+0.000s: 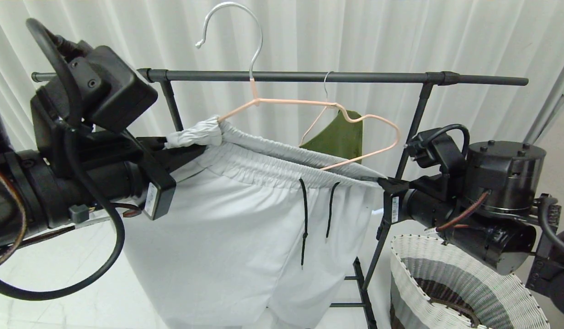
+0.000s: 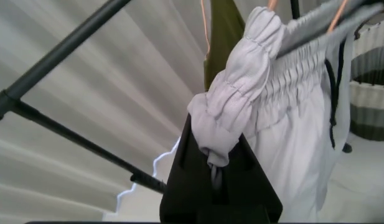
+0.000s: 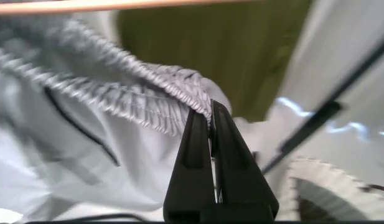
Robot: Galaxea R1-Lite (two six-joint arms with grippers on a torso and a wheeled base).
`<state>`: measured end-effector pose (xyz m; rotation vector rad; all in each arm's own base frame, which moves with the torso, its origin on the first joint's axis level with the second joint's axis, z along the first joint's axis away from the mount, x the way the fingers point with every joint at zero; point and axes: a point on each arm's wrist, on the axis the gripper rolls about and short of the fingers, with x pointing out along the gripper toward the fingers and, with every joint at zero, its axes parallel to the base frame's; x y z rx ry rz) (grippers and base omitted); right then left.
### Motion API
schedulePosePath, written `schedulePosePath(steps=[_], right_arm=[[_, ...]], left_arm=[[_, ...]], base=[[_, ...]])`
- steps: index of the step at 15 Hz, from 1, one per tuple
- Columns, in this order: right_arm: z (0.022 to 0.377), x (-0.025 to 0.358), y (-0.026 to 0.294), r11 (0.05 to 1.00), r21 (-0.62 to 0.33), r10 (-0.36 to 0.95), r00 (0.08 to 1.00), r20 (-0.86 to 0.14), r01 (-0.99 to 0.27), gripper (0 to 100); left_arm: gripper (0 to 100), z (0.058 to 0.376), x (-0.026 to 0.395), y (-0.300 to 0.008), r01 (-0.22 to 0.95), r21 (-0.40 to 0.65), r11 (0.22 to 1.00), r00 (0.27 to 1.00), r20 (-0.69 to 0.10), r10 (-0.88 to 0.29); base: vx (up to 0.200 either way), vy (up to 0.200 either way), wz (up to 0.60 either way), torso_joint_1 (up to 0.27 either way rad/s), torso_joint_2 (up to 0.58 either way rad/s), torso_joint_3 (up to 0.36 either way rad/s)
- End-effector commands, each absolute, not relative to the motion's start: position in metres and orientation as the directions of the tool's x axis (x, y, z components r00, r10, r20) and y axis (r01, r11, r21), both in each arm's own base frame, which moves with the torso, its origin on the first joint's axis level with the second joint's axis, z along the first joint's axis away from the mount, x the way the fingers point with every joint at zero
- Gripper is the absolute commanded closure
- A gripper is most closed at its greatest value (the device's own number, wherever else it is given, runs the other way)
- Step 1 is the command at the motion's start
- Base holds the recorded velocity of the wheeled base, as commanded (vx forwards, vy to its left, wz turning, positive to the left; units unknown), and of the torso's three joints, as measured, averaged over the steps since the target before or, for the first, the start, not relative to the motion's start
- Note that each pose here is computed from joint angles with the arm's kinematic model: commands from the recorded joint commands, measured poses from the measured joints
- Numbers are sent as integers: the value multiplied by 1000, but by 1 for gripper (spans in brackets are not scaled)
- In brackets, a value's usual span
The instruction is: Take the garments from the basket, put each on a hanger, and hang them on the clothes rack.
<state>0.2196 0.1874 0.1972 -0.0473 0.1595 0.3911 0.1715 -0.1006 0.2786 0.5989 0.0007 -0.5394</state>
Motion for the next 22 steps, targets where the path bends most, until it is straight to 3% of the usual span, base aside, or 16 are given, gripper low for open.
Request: schedulePosePath(steps=[1,11,15,22], right_arm=[[199,225,180,936,-23,345,927,-150,-352,100],[214,217,174,924,-74,368,925,-99,-376,100],[223,210,172,886,-123,442,894,-70,-448,100],[253,196,209,807,-147,576,817,-16,-571,100]], left_arm=[[100,272,167,-91,462,558,689,876,-169,-451],[100,233,167,-72,458,654,602,887,-295,-355],[100,226,168,-69,464,657,594,885,-321,-337],[100,235,182,-78,467,679,566,882,-308,-358]], base=[[0,0,0,0,0,0],[0,0,0,0,0,0],[0,0,0,0,0,0],[0,0,0,0,0,0]])
